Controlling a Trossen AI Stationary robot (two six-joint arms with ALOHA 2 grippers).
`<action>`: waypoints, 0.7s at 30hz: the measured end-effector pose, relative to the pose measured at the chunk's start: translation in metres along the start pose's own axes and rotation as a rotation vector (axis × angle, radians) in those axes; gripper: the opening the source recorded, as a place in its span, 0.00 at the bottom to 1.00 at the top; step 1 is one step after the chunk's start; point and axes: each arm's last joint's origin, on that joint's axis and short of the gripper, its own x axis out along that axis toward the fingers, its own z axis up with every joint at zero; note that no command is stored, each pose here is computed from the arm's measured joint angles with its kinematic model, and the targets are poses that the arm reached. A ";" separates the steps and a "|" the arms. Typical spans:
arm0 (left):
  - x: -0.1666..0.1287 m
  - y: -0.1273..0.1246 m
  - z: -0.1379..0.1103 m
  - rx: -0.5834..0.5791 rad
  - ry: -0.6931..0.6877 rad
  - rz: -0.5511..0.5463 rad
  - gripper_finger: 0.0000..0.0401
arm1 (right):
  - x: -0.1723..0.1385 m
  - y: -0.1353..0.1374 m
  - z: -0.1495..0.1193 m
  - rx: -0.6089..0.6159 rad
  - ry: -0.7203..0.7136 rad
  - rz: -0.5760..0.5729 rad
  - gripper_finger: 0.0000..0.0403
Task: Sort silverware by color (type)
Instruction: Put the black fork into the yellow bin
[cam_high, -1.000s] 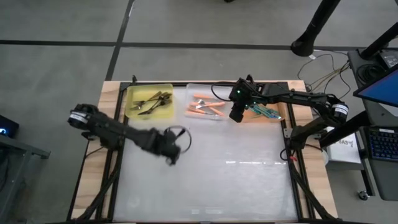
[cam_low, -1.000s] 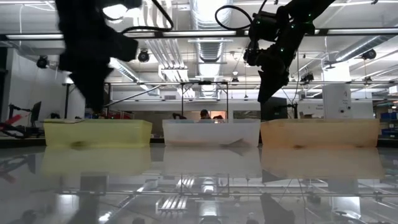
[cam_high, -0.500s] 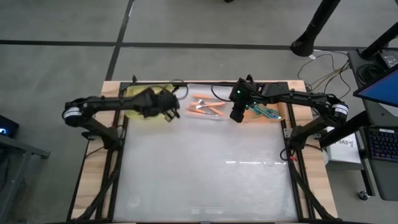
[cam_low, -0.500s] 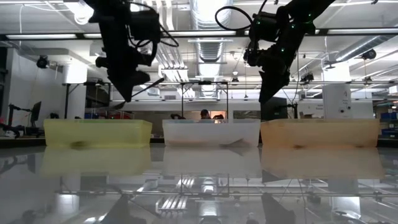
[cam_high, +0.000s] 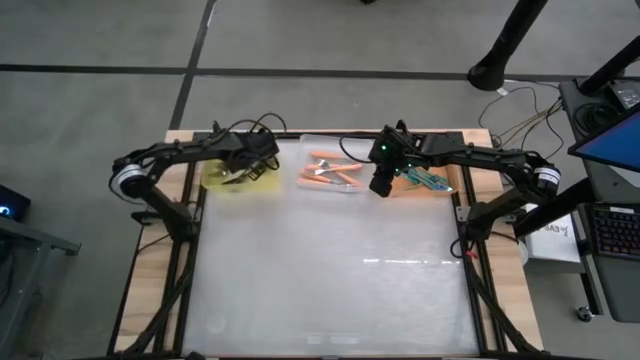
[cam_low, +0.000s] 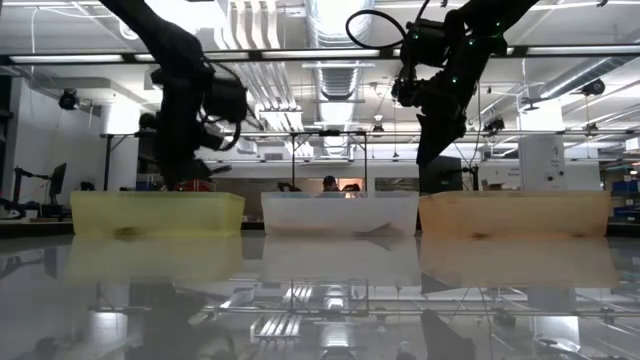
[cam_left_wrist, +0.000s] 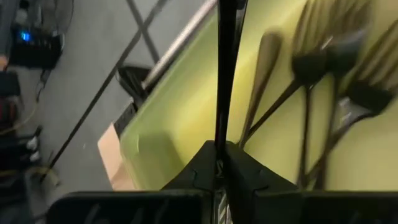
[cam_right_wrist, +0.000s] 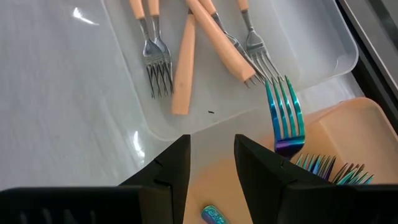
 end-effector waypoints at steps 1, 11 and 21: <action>0.006 -0.001 -0.002 0.006 0.024 0.006 0.01 | 0.000 0.000 0.000 0.003 0.000 0.000 0.29; 0.026 -0.011 -0.008 0.060 0.102 0.011 0.02 | -0.002 0.000 -0.003 0.014 0.024 0.001 0.29; 0.017 -0.008 -0.009 0.081 0.103 -0.119 0.06 | -0.013 0.000 -0.003 0.031 -0.012 0.001 0.29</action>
